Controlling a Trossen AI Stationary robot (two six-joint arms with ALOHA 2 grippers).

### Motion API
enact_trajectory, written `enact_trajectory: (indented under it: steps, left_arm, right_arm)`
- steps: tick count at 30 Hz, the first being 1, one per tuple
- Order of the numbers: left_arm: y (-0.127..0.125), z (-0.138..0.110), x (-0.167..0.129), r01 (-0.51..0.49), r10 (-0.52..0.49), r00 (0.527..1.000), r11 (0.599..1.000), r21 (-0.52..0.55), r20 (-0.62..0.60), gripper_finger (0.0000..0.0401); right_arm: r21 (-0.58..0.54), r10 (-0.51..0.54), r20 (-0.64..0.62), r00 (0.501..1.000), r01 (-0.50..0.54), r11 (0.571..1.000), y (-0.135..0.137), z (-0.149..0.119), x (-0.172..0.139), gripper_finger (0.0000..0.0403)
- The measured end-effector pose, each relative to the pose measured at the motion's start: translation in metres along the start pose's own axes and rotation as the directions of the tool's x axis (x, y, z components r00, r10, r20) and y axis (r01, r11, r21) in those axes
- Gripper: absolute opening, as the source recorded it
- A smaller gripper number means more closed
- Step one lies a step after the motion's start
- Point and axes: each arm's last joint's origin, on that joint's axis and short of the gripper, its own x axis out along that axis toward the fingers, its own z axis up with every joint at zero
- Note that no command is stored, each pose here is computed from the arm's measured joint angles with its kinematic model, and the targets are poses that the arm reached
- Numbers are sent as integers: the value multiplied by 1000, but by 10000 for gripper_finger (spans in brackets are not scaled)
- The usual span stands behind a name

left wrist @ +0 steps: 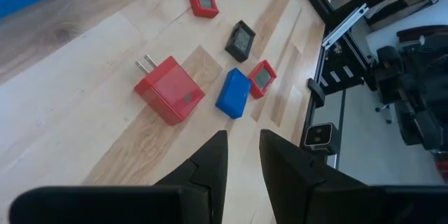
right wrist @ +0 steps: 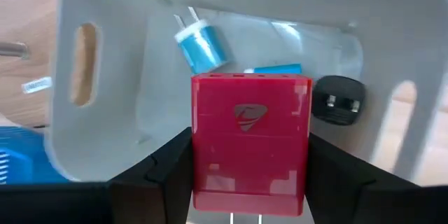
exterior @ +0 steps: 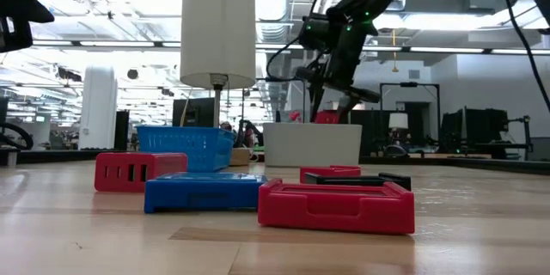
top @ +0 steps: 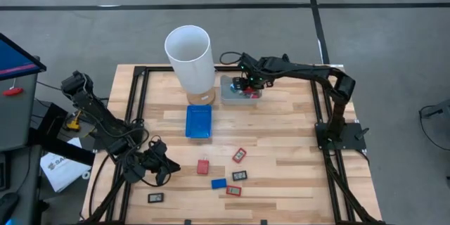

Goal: Pick & Place Office items
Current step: Put the top red charger adapter into the gray bin

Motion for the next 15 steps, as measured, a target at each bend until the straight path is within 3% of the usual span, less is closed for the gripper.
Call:
enact_trajectory:
  steps: [15]
  left_arm:
    - [0,0,0,-1,1,1000,1000,4,2,81]
  right_arm:
    - [-5,-40,8,999,40,999,-8,5,0,217]
